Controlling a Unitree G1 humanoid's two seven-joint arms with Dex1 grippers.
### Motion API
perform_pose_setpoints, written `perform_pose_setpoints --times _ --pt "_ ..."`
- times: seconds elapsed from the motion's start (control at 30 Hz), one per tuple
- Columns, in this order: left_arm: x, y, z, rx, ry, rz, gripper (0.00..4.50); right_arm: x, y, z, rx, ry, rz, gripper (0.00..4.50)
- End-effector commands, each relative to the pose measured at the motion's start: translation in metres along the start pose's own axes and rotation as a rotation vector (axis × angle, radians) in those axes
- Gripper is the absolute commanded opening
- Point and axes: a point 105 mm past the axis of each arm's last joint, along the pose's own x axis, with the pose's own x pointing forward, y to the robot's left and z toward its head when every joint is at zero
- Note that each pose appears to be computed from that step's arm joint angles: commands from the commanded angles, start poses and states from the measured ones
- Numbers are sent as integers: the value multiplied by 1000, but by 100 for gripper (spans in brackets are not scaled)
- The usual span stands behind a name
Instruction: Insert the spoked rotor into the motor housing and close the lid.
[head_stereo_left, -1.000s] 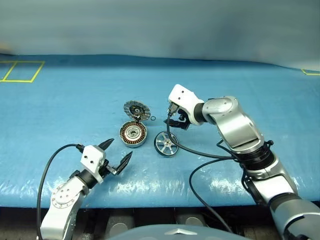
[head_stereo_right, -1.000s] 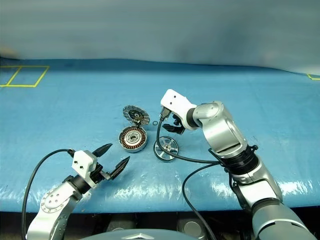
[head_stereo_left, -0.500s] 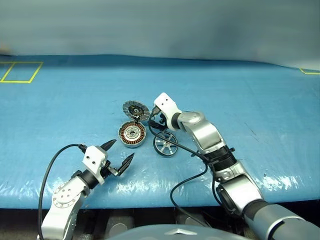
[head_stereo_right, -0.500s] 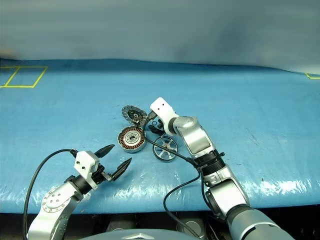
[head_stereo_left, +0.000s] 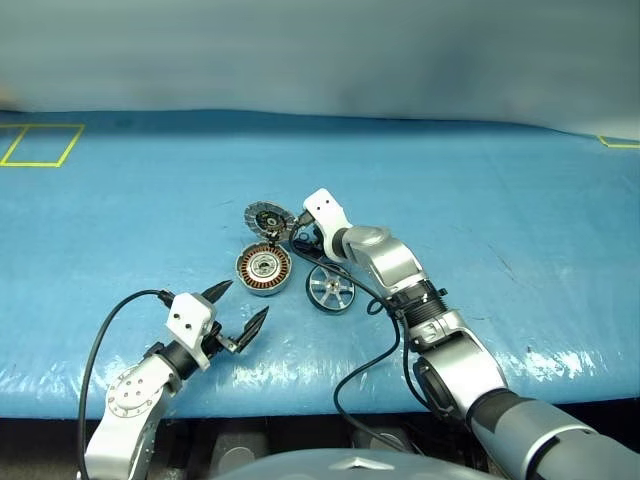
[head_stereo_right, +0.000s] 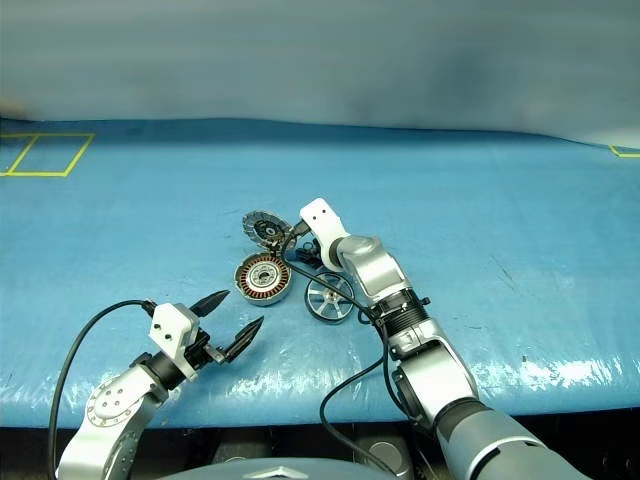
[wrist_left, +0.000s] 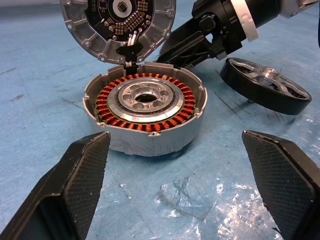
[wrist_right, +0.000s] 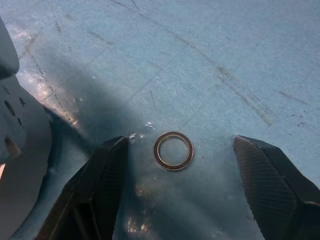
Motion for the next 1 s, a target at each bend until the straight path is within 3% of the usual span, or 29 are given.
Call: perform_pose_setpoints --times 0.03,0.2,1.0 --pt "-1 -1 3 11 -20 3 450 0 0 -7 -27 32 -1 219" --pt "-1 -1 2 9 -20 1 450 0 1 -10 -24 42 0 65" --pt "0 0 0 9 -21 -1 450 -2 7 -8 -64 31 22 65"
